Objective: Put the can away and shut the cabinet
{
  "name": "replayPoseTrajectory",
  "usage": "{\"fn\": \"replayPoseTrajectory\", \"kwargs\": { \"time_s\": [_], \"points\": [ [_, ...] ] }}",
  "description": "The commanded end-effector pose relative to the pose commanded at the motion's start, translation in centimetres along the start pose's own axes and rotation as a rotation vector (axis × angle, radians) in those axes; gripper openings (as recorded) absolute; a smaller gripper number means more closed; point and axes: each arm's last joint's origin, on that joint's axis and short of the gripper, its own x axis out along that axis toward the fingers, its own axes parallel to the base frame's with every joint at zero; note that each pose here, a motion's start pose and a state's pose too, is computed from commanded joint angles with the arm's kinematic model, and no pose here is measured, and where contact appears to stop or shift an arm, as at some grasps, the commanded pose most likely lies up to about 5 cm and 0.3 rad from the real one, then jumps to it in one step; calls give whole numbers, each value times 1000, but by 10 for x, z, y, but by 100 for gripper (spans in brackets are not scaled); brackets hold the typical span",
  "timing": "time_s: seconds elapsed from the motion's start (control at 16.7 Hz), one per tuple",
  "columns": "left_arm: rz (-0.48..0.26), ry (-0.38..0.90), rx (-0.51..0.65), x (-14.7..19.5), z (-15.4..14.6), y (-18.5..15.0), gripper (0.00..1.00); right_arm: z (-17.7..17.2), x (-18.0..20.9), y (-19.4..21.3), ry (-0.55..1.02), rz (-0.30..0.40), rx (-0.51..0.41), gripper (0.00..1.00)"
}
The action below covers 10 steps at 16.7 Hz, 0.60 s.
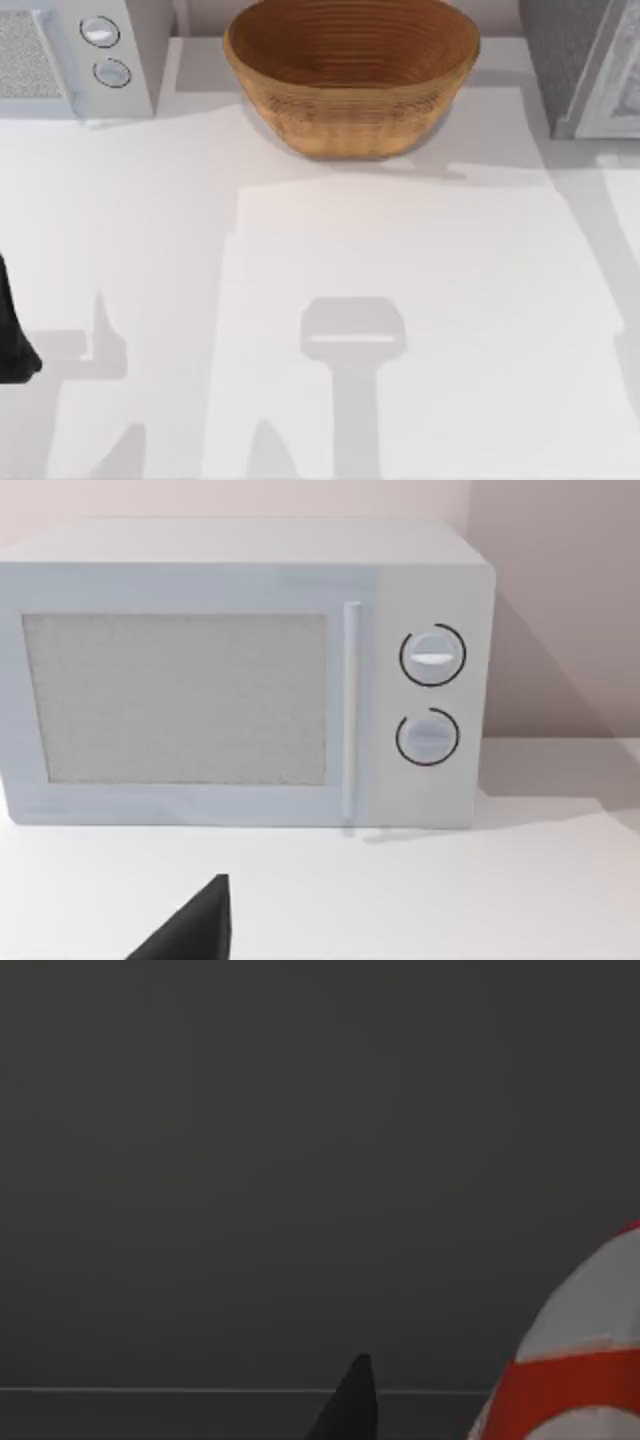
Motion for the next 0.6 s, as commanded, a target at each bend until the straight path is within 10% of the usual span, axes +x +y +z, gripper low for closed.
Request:
{"fn": "replayPoseTrajectory", "kwargs": {
  "time_s": [0.6],
  "points": [
    [0, 0, 0, 0, 0, 0, 100, 1, 65, -4, -12, 1, 2, 0]
  ]
}}
